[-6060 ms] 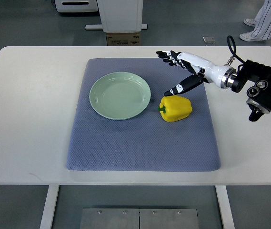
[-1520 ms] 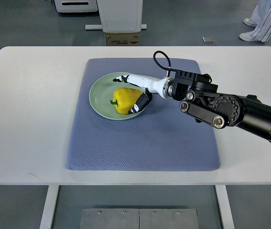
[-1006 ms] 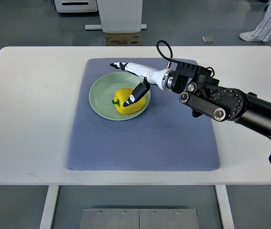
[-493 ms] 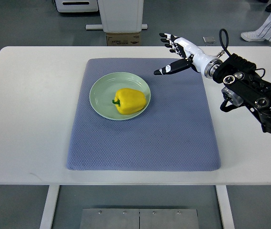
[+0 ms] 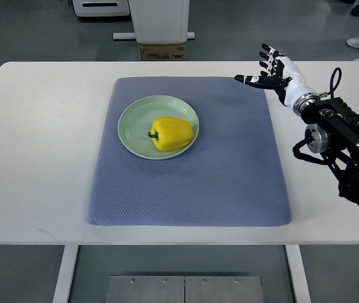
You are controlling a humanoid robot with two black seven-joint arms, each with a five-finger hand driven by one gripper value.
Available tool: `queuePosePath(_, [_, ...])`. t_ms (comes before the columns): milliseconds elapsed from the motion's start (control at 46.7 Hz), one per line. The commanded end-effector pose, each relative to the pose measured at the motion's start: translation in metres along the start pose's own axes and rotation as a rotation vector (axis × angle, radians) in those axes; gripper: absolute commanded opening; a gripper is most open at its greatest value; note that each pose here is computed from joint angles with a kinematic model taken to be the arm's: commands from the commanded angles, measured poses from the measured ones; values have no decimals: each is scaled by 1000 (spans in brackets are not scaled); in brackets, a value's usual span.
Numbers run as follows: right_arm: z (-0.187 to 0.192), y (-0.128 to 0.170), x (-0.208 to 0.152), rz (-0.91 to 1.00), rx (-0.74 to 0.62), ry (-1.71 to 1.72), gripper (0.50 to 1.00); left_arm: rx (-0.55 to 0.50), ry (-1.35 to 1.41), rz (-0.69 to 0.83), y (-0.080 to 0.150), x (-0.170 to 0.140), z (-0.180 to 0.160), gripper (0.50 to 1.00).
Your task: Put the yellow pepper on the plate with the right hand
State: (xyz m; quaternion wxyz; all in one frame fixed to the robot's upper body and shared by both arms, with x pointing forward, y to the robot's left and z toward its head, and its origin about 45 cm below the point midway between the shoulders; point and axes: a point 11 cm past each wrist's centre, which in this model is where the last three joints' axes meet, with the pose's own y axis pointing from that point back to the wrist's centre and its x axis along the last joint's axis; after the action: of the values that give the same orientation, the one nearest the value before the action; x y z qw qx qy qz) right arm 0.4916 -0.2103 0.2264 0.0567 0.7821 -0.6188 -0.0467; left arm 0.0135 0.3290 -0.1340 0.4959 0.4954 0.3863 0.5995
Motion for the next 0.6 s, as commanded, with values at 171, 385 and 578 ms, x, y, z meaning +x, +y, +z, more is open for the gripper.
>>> queuePosePath(171, [21, 10, 17, 71, -16, -139, 991, 0, 0, 0, 0, 0, 0, 1000])
queuePosePath(385, [32, 13, 18, 104, -26, -237, 993, 0, 0, 0, 0, 0, 0, 1000])
queuePosePath(578, [41, 18, 21, 130, -29, -296, 998, 0, 0, 0, 0, 0, 0, 1000])
